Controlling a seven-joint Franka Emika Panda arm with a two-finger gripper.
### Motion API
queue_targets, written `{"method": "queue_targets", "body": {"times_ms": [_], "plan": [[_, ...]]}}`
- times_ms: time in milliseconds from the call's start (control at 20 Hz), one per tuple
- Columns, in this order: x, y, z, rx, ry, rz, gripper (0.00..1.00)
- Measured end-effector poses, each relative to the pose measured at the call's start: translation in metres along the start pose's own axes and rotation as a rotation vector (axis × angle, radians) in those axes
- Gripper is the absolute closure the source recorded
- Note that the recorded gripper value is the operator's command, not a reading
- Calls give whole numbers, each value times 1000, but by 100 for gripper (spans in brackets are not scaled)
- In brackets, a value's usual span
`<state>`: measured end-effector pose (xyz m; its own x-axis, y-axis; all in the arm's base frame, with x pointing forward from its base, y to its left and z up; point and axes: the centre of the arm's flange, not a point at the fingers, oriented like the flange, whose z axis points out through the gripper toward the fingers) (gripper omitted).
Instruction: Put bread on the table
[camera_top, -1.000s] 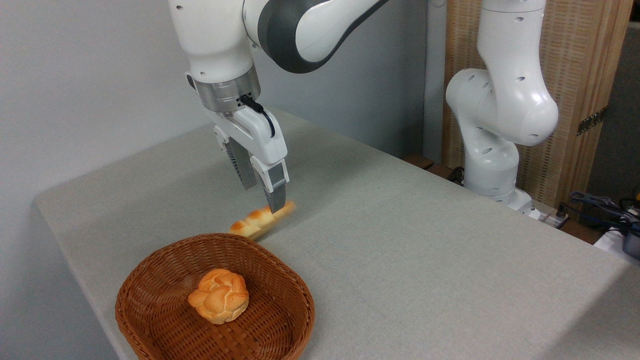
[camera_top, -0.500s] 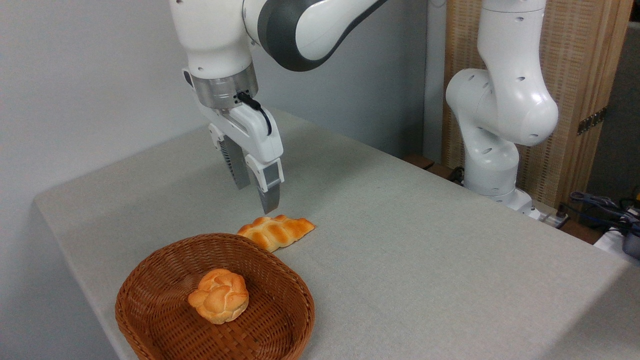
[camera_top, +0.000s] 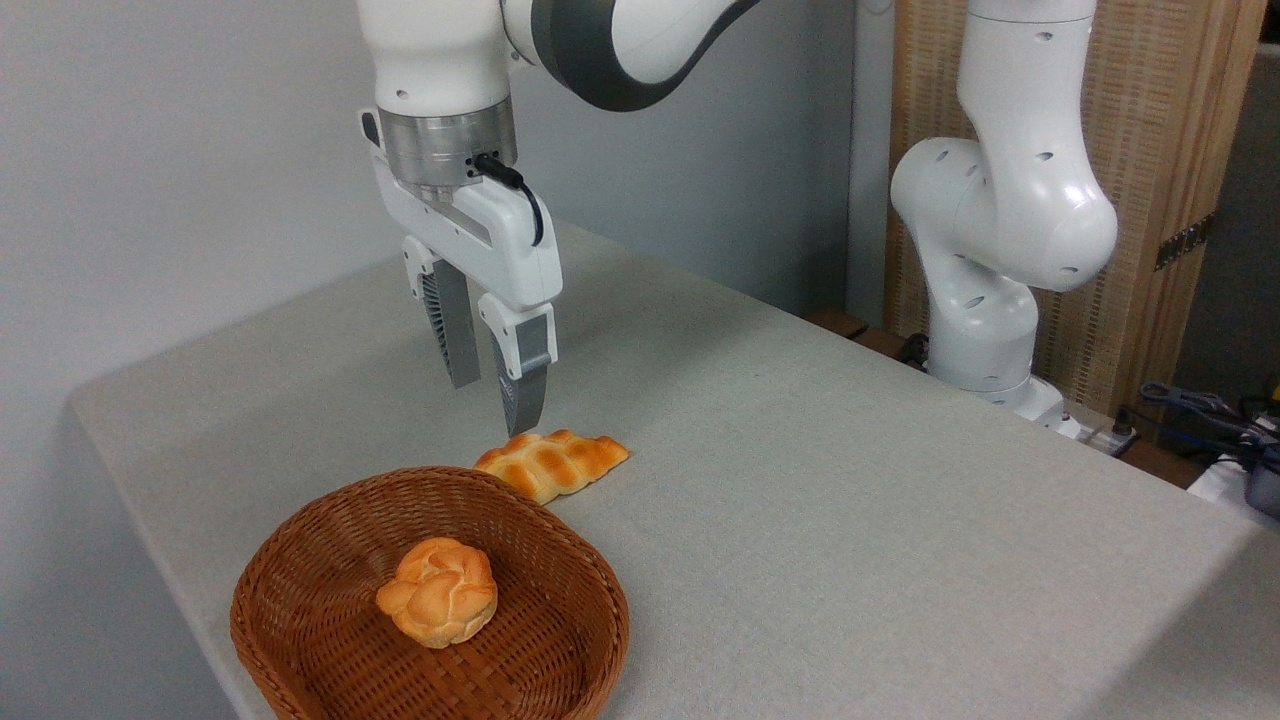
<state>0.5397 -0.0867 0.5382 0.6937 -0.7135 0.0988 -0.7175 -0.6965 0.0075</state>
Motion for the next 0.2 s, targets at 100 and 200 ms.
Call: {"method": "queue_targets", "body": {"times_ms": [100, 200], "plan": [[0, 0, -1, 2, 0, 0, 0], [-1, -1, -1, 3, 0, -1, 0]]}}
